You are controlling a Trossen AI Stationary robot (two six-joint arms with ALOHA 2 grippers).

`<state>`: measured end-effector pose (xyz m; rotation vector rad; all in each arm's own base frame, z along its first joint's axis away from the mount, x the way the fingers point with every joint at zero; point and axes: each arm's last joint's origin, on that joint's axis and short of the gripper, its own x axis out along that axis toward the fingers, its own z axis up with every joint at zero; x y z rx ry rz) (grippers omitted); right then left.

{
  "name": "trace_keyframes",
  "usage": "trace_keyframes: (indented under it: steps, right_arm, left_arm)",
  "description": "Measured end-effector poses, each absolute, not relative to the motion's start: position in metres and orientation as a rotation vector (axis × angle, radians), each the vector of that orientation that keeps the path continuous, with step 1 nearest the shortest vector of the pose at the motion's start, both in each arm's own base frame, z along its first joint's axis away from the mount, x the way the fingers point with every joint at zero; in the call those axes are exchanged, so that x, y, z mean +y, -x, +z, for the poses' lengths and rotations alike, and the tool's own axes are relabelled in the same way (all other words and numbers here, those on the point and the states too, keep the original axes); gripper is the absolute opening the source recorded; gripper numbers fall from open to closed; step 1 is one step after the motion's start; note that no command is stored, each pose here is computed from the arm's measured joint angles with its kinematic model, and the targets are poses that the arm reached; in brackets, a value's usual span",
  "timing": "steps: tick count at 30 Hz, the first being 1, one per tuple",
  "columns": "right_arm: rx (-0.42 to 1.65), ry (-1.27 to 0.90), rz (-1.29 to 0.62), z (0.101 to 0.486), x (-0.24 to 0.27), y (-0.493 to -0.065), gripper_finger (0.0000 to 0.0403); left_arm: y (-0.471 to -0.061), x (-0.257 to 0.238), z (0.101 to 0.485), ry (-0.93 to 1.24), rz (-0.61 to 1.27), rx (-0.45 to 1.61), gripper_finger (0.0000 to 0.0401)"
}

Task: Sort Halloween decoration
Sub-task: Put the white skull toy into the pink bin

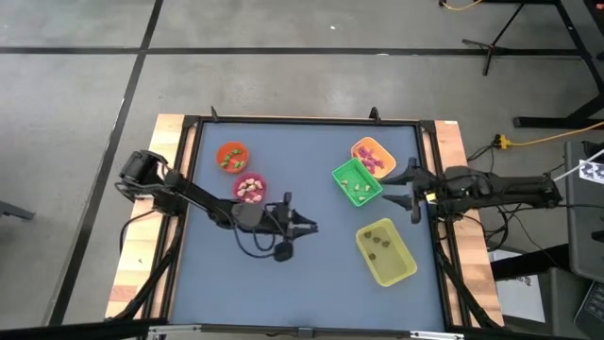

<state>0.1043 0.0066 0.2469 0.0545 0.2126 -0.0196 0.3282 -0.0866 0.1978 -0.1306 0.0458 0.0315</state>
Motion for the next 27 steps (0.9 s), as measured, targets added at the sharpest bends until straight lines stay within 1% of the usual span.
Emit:
trace_keyframes:
  steps: [3, 6, 10, 16, 21, 27]
  right_arm:
    - [0.141, -0.057, -0.059, 0.236, 0.005, -0.099, 0.0199]
    - [0.117, -0.056, -0.113, 0.222, 0.003, -0.096, 0.0199]
    - [0.08, -0.059, -0.156, 0.211, 0.001, -0.092, 0.0199]
    - [0.069, -0.06, -0.156, 0.198, 0.001, -0.09, 0.0199]
    - [0.07, -0.059, -0.155, 0.193, 0.001, -0.09, 0.0199]
    - [0.089, -0.032, -0.154, 0.183, 0.001, -0.092, 0.0199]
  left_arm:
    - [-0.354, -0.09, 0.204, 0.084, 0.027, 0.013, 0.0059]
    - [-0.385, -0.096, 0.206, 0.012, 0.03, -0.01, 0.0059]
    - [-0.426, -0.102, 0.208, -0.004, 0.039, -0.057, 0.0059]
    - [-0.482, -0.109, 0.186, -0.015, 0.011, -0.025, 0.0059]
    - [-0.51, -0.113, 0.165, -0.028, 0.011, -0.016, 0.0059]
    - [-0.523, -0.112, 0.141, -0.038, 0.02, 0.008, 0.0063]
